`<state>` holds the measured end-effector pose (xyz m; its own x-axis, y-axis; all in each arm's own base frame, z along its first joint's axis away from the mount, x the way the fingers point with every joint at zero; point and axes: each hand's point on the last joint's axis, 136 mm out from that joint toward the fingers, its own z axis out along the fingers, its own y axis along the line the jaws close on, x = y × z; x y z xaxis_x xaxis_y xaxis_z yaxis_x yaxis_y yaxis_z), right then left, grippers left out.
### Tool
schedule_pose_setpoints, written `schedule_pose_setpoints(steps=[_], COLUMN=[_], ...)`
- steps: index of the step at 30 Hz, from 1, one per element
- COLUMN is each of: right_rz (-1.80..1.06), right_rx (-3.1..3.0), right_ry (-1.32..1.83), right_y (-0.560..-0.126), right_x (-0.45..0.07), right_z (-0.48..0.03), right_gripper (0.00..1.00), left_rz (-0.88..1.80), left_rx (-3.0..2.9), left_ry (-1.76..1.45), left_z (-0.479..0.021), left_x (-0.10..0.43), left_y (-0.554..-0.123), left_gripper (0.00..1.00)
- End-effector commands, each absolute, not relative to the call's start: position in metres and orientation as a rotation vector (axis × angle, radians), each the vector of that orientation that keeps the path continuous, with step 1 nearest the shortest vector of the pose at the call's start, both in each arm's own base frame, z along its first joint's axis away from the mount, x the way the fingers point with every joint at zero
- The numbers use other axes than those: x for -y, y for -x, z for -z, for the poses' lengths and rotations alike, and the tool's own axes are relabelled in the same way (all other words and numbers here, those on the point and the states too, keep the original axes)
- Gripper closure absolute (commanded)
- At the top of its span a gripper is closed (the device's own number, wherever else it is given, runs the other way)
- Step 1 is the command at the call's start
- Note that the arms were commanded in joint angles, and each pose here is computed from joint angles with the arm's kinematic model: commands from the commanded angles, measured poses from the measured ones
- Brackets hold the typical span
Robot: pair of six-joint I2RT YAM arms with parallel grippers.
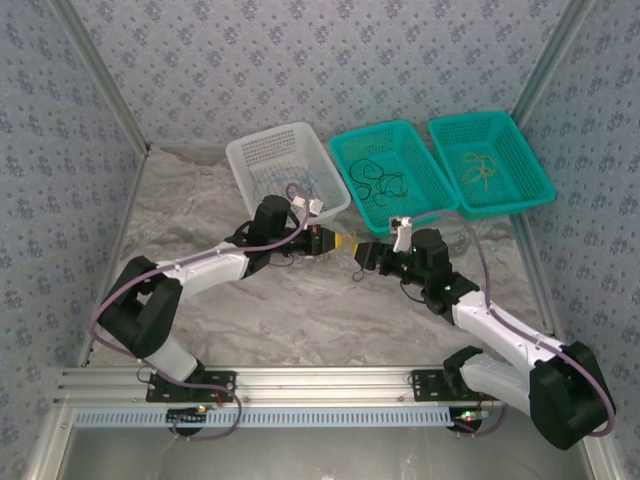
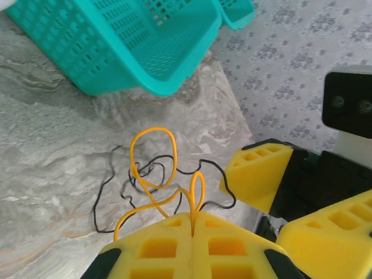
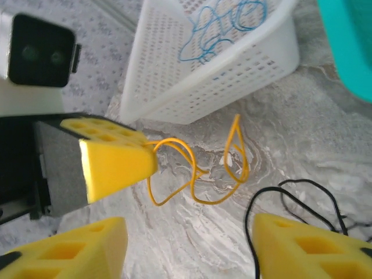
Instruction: Untangle the cables
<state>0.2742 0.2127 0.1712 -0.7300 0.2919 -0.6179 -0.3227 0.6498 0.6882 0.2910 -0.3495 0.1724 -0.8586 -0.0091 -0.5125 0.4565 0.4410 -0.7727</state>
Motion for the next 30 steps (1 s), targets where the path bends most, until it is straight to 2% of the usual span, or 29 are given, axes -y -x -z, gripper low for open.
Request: schedule_pose_setpoints(steps=[1,3,8,10,14,17,21,30], right_rz=[-0.961,-0.918,-0.937,-0.822,-0.825,-0.955,-0.929,-1.072], right_rx=[-2.193,-2.218,-2.272,-2.335,-2.403,-2.44,-2.471,-2.402], right_ry=[-0.035,-0.068,-0.167,-0.294,-0.446,-0.466,-0.562,-0.688], right_y=[-0.28,-0.283,-0.294,-0.298,-0.306,-0.311,-0.312,-0.324], right_x=[-0.204,-0.202,-0.214,-0.205,-0.209,-0.231,-0.232,-0.23], right_z=[-0.165,-0.162,-0.169,-0.156,-0.134,-0.13,-0.116,-0.114], right_gripper=[0.19,0.08,0.07,0.08,0.13,0.22,0.34,0.39], left_rz=[1.275,1.229,1.224,1.225,1.231,1.242,1.271,1.311], left_rx=[-2.31,-2.334,-2.353,-2.353,-2.351,-2.343,-2.321,-2.278], left_ry=[-0.38,-0.382,-0.388,-0.388,-0.393,-0.401,-0.414,-0.44], left_z=[-0.163,-0.157,-0.153,-0.152,-0.152,-0.155,-0.158,-0.162], left_x=[0.346,0.344,0.346,0.347,0.349,0.35,0.352,0.354], left_y=[-0.299,-0.299,-0.297,-0.297,-0.295,-0.294,-0.29,-0.285], left_gripper=[1.0,1.0,1.0,1.0,1.0,1.0,1.0,1.0])
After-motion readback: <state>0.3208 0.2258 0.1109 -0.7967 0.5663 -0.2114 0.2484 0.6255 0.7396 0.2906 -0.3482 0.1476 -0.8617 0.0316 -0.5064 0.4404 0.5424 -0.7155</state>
